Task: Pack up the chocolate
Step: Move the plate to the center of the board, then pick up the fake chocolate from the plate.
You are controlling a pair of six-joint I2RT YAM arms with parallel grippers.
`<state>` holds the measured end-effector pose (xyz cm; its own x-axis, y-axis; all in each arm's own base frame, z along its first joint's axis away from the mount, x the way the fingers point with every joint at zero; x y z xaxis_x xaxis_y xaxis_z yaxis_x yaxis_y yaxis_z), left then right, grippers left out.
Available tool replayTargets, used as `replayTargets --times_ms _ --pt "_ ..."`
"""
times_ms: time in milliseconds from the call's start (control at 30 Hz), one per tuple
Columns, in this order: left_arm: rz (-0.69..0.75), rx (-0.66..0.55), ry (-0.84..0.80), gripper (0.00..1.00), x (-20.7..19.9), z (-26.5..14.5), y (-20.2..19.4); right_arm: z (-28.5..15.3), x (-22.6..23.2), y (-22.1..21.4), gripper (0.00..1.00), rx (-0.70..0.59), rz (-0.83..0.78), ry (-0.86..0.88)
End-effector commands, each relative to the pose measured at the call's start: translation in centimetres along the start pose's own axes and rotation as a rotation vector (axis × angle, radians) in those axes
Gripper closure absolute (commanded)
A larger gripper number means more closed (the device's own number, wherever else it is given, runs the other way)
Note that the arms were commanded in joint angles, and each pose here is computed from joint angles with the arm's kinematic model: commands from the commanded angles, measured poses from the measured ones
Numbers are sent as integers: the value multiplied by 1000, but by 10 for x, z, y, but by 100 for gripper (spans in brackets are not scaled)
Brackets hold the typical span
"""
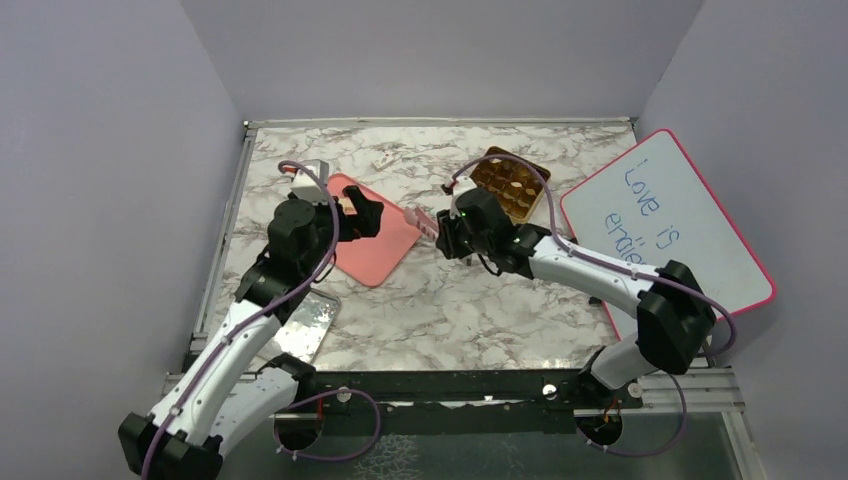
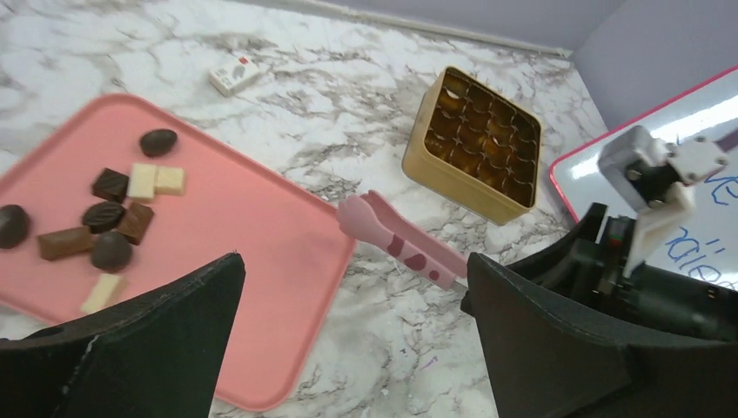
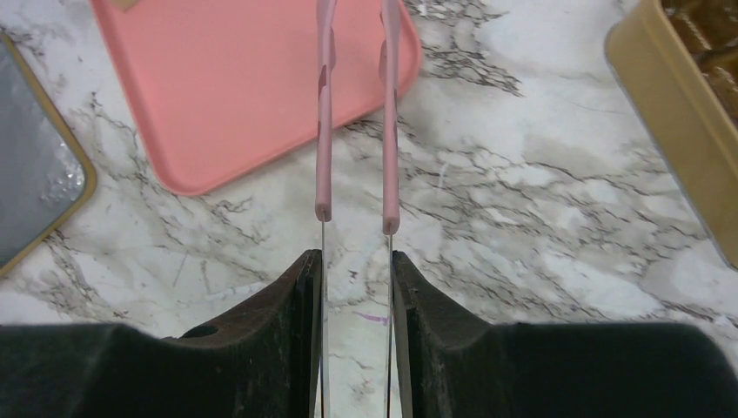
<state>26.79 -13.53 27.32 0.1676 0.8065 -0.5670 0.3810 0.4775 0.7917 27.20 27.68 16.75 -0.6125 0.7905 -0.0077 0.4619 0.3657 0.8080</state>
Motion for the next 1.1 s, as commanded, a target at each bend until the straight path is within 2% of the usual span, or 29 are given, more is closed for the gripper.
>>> replayTargets --times_ms 0,267,467,767,1067 --pt "127 -92 67 1 12 -43 21 16 33 31 64 -76 26 77" --pt "152 -352 173 1 40 -105 46 48 90 43 64 -55 -45 112" --pt "133 -466 156 1 43 -129 55 70 127 50 64 -48 -87 124" --pt "124 -470 114 1 40 -130 53 97 162 51 60 -42 -173 149" --pt "136 -453 103 1 38 -127 51 118 170 37 60 33 -222 112"
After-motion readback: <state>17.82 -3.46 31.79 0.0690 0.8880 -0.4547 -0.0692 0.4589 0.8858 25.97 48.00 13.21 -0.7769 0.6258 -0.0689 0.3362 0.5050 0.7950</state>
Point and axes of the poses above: each gripper's point midway between its finger pads, its own z axis out along the fingers, its own x axis along the line the jaws close on, y = z × x, the point moved 4 cm from there along -z, back along the fingers, and after that the axes turned 11 degrees about -z, right-handed, at the moved point
